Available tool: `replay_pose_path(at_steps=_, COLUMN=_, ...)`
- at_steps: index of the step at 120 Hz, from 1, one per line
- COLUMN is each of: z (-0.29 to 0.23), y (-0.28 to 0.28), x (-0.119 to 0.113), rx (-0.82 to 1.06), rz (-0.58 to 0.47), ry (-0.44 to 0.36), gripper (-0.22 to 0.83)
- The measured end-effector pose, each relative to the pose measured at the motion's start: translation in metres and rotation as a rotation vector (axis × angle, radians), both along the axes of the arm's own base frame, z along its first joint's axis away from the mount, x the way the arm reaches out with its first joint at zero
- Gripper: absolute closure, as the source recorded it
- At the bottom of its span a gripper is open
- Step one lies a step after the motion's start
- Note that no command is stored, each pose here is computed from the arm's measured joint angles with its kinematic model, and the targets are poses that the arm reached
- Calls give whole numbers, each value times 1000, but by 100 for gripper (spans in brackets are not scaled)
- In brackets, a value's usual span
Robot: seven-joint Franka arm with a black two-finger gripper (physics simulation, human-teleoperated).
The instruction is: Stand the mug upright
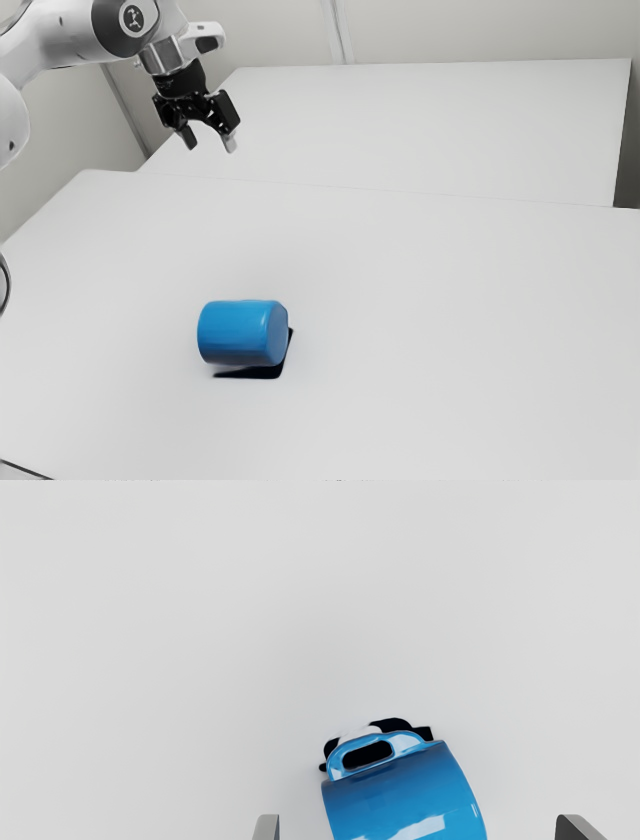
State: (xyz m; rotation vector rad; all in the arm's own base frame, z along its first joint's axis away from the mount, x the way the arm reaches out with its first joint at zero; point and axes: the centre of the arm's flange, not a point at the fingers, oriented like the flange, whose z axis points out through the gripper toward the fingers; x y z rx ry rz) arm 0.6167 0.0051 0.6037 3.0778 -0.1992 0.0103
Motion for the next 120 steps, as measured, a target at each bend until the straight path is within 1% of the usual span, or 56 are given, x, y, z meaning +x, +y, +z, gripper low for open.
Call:
replay_pose_path(at_steps=30, z=0, y=0, x=1, rx=-2, rz=-12, ry=-10, gripper=0)
replay_pose_path(at_steps=36, z=2, y=-1, x=-3, rx=-3, rz=-15, ry=-11, gripper=0)
replay_pose_path(at_steps=44, z=-1, y=1, x=-16, rx=-39, rz=-3, ry=8, gripper=0)
replay_pose_path(at_steps=59, z=-21, y=34, x=-48, rx=-183, rz=87, ry=66, gripper=0)
replay_pose_path(at_steps=69, z=-41, y=51, x=-66, rx=-281, rz=133, ry=103, gripper=0)
replay_pose_path(at_steps=87, z=-74, y=83, x=-96, rx=-420, rz=194, ry=145, gripper=0)
replay_pose_path(at_steps=103, z=-113, y=108, x=-112, rx=-518, rz=226, ry=179, gripper=0)
replay_pose_path(at_steps=120, z=-166, y=136, x=-112, rx=-600, rz=265, ry=205, gripper=0)
